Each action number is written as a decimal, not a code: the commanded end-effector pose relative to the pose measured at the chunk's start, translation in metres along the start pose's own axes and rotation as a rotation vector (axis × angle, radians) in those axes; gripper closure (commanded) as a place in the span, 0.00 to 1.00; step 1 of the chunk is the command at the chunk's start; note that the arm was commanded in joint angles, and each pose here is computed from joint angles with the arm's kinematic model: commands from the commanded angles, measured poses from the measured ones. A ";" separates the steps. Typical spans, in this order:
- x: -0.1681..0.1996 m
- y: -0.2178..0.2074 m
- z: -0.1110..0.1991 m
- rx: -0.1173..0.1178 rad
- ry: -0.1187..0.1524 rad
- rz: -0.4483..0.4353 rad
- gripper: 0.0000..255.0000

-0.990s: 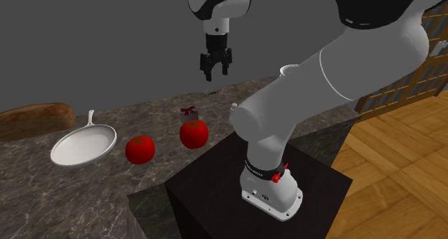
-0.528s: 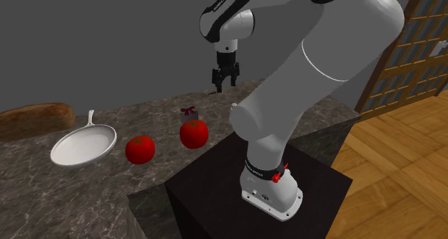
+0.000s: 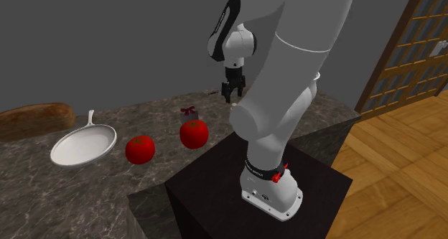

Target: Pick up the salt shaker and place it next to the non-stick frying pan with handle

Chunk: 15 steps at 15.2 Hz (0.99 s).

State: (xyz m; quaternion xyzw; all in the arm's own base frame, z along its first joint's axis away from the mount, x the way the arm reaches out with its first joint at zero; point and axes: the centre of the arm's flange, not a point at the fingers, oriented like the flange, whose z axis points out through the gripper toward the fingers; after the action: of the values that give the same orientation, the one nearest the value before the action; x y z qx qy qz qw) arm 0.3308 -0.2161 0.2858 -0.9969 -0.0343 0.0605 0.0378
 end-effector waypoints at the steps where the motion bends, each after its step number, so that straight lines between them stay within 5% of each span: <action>1: 0.000 0.011 0.011 -0.002 -0.004 -0.001 0.00; 8: 0.000 0.011 0.051 -0.002 -0.004 -0.001 0.00; 15: 0.000 0.011 0.051 -0.002 -0.004 -0.001 0.00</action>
State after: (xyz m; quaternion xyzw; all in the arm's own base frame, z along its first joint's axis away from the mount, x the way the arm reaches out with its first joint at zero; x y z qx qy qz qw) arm 0.3250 -0.2232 0.2341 -0.9967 -0.0352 0.0626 0.0366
